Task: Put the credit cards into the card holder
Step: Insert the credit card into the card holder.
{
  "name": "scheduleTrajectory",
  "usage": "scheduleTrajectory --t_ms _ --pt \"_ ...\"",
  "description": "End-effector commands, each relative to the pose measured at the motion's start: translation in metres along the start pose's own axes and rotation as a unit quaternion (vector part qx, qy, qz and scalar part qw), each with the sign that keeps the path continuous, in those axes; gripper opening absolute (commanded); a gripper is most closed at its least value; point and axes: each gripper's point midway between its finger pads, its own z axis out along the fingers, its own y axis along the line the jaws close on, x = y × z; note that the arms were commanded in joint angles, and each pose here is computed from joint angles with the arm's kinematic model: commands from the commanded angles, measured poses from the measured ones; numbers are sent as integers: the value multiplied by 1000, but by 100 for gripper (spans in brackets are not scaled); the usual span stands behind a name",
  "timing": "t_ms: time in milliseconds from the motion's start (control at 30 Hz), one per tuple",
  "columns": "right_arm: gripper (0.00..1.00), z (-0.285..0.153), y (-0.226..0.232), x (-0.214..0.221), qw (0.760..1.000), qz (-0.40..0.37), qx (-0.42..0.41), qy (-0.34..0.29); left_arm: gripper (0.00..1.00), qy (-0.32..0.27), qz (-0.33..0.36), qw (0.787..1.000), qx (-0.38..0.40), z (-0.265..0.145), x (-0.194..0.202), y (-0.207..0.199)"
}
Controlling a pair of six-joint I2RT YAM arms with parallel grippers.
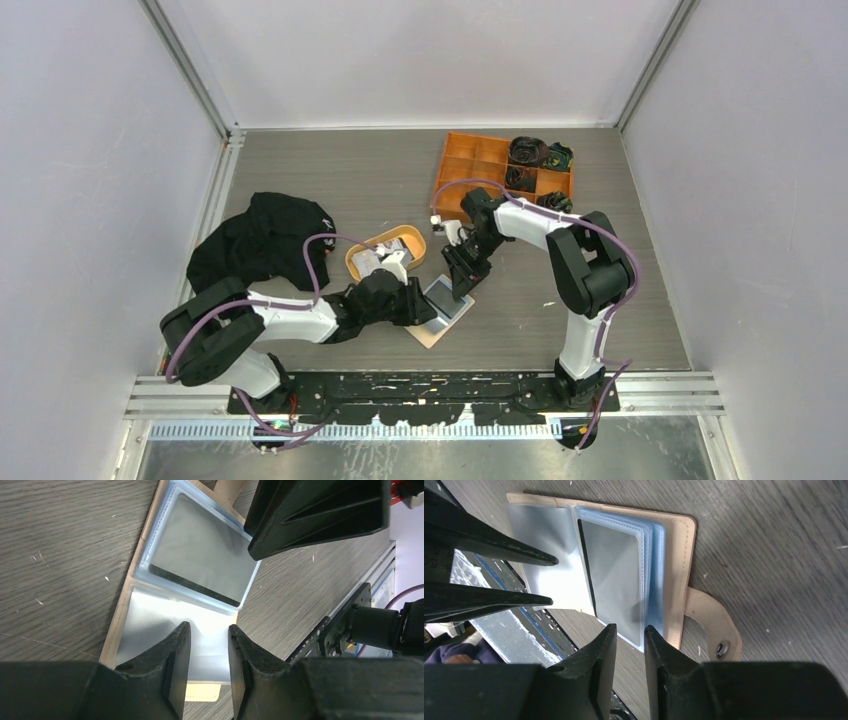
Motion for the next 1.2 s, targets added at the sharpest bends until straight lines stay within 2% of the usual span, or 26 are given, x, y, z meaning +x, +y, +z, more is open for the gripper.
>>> scheduleTrajectory --t_ms 0,367,667,967,1167 --pt "32 -6 11 -11 1000 7 -28 -12 35 -24 11 999 29 6 -18 -22" --pt "32 -13 31 -15 993 34 -113 -27 37 -22 2 999 23 13 -14 -10" --pt "35 -2 31 -10 988 64 -141 -8 42 -23 -14 999 43 14 -10 -8" --pt "37 -3 47 -14 975 82 -204 -14 48 -24 -28 998 51 15 -6 -3" --pt "37 0 48 -14 973 91 -213 -11 50 -34 -31 997 67 10 -7 -4"
